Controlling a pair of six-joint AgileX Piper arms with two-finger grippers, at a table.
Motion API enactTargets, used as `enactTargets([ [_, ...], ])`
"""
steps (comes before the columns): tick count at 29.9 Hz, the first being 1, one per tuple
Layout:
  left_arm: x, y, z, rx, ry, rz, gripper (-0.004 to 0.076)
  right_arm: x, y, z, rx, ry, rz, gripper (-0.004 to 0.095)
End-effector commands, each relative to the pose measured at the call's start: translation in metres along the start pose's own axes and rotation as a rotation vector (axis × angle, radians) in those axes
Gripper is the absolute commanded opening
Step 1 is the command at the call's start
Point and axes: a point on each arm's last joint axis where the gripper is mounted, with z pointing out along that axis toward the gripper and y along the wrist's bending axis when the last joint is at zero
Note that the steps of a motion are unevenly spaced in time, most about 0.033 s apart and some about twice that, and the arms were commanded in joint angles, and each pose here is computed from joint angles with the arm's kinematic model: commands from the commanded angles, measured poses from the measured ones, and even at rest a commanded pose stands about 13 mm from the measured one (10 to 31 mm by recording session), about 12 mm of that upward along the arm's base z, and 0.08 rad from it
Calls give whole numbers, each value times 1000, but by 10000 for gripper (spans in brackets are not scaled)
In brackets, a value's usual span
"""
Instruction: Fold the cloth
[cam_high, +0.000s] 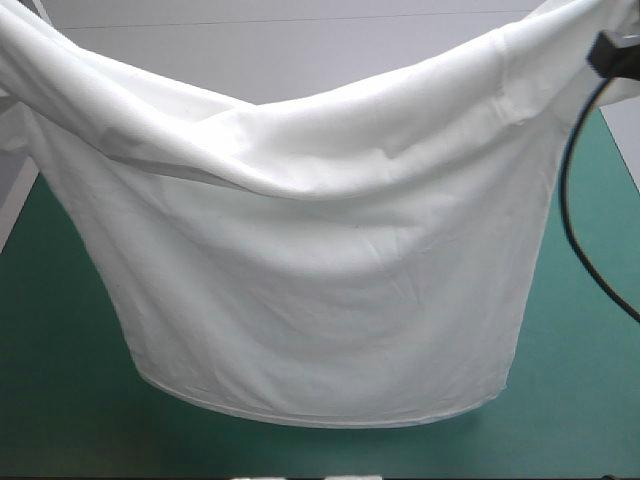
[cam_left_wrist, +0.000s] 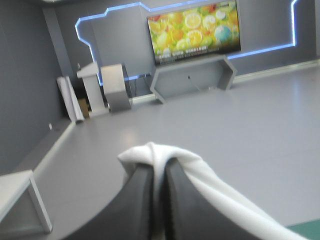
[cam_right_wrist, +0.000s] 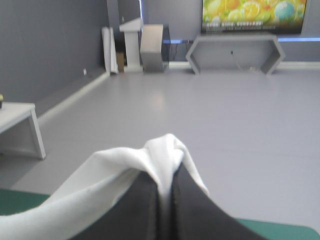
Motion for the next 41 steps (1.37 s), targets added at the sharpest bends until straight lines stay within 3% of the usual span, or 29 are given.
enactTargets([
  [1, 16, 0, 24, 6, 20, -12, -10, 13, 4, 35, -1, 9, -28, -18],
  [7, 79, 0, 90, 25, 183, -53, -10, 61, 13, 105, -7, 125, -47, -18],
  [19, 198, -8, 220, 100, 299, -182, -10, 172, 30, 250, -4, 211, -70, -18],
  [31, 355, -12, 314, 4, 420, -206, -8, 302, 41, 345, -63, 283, -121, -5],
  [33, 369, -12, 320, -14, 417, -208, 15, 309, 39, 347, -56, 306, -111, 85],
  [34, 373, -12, 322, -21, 413, -209, 52, 310, 36, 347, -49, 312, -96, 177],
  [37, 372, -10, 323, -32, 396, -212, 258, 308, 29, 347, -23, 329, -58, 604],
  [39, 365, -10, 322, -31, 384, -210, 405, 300, 23, 344, 4, 356, -50, 832],
  [41, 350, -9, 318, -12, 382, -204, 514, 286, 21, 339, 26, 383, -62, 943],
])
